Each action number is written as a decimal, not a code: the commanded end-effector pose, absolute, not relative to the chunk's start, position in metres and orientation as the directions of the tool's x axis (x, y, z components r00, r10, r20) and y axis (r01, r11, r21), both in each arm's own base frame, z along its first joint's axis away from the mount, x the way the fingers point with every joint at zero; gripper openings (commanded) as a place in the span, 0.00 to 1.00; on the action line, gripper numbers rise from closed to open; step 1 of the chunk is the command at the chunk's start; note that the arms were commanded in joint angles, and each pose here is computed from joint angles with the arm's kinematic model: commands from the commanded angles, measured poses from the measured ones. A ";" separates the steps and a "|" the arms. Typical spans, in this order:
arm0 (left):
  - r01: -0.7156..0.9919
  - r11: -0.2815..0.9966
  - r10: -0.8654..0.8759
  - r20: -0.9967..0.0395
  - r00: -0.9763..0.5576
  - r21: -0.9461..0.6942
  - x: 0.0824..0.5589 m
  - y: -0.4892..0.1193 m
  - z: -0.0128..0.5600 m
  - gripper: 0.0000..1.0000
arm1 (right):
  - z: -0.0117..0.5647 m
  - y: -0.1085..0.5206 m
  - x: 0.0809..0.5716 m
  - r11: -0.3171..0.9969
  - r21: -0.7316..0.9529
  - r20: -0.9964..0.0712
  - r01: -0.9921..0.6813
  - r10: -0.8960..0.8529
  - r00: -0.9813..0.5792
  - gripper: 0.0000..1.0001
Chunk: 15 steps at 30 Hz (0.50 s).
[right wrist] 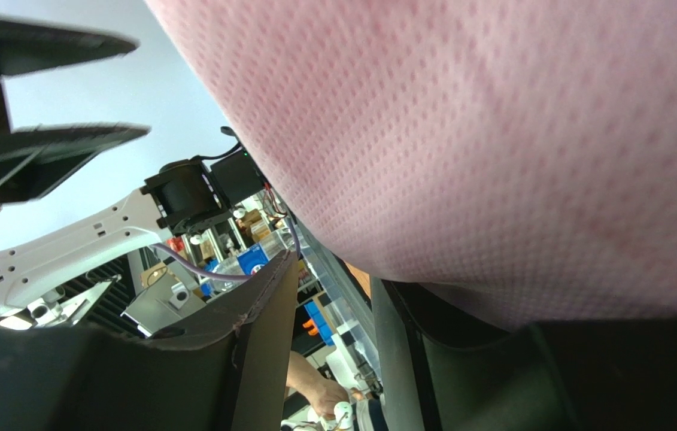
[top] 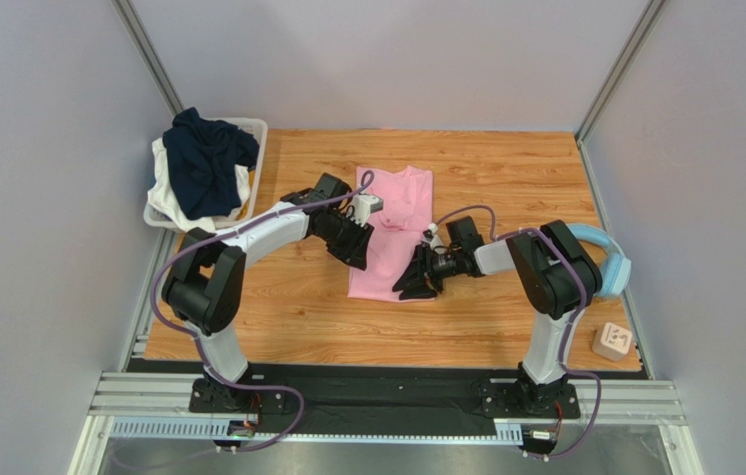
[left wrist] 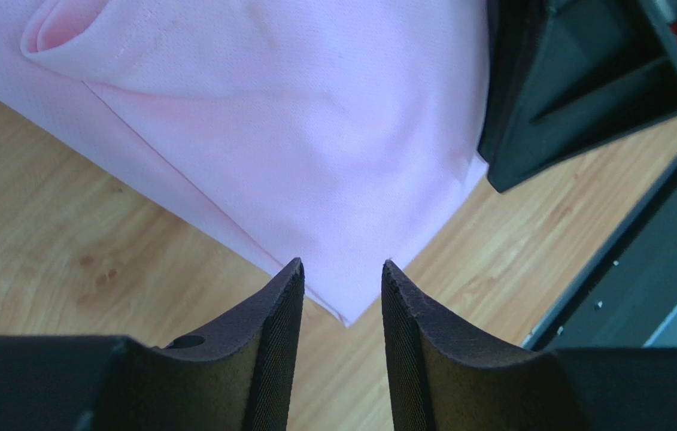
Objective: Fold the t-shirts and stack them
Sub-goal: Grab one side of the 2/3 rectangular tshirt with both arms
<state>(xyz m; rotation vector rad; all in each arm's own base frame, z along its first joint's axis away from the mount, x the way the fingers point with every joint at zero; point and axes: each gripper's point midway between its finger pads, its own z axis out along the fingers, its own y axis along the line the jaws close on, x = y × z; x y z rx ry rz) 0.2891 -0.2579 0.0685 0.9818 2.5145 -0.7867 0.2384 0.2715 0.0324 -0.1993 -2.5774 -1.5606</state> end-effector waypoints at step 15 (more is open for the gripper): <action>0.677 0.604 0.512 -0.447 -0.734 -0.421 0.208 -0.228 0.081 0.45 | 0.120 0.254 0.244 0.586 0.807 0.005 0.082 0.132 -0.991 0.48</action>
